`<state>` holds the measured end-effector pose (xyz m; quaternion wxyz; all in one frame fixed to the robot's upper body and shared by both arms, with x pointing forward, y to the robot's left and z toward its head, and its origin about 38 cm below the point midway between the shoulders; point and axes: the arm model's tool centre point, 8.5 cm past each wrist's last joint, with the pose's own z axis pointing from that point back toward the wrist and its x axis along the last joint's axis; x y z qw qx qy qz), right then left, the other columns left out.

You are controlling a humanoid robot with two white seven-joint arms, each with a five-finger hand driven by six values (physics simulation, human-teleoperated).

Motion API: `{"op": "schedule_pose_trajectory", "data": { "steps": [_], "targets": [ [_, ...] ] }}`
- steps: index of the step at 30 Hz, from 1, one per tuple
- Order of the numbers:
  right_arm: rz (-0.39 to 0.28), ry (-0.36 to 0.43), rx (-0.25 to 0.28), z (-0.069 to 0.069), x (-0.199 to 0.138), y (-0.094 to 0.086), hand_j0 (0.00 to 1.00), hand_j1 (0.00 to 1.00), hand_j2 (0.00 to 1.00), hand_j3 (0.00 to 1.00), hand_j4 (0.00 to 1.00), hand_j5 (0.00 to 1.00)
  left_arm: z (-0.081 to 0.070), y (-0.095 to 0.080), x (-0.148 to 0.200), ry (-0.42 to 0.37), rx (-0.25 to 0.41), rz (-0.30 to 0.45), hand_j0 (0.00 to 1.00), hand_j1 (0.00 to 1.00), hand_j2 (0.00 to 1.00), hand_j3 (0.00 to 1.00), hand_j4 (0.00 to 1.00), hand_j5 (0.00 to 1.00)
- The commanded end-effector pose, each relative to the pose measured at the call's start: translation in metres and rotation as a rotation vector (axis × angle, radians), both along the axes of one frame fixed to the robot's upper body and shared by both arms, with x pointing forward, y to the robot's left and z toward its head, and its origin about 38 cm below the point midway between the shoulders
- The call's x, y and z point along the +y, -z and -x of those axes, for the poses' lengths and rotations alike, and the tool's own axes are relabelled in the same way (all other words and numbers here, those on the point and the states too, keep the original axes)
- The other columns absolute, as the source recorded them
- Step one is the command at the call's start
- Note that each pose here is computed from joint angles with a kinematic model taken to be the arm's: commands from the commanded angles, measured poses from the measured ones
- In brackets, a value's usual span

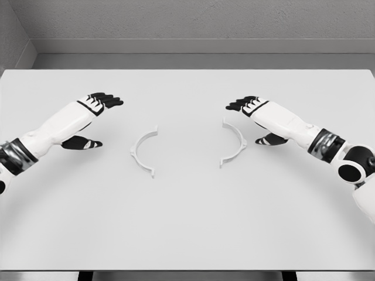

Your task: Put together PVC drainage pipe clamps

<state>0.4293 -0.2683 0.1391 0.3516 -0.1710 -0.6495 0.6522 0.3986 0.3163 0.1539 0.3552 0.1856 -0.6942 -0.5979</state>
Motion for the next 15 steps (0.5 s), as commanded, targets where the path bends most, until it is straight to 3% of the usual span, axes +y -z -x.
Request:
{"op": "schedule_pose_trajectory", "data": {
  "steps": [1, 6, 7, 15],
  "targets": [
    [-0.006, 0.002, 0.002, 0.000, 0.000, 0.000, 1.00, 1.00, 1.00, 1.00, 1.00, 1.00, 0.000, 0.000, 0.000, -0.001, 0.002, 0.007, 1.00, 1.00, 1.00, 1.00, 1.00, 1.00],
    [-0.006, 0.002, 0.002, 0.000, 0.000, 0.000, 1.00, 1.00, 1.00, 1.00, 1.00, 1.00, 0.000, 0.000, 0.000, -0.001, 0.002, 0.007, 1.00, 1.00, 1.00, 1.00, 1.00, 1.00],
    [-0.004, 0.024, 0.046, -0.007, 0.000, 0.016, 1.00, 1.00, 1.00, 1.00, 1.00, 1.00, -0.013, 0.012, -0.009, -0.017, 0.026, 0.035, 1.00, 1.00, 1.00, 1.00, 1.00, 1.00],
    [-0.002, 0.023, 0.061, -0.013, 0.005, 0.020, 1.00, 1.00, 1.00, 1.00, 1.00, 1.00, -0.013, 0.015, -0.012, -0.015, 0.030, 0.043, 1.00, 1.00, 1.00, 1.00, 1.00, 1.00]
  ]
}}
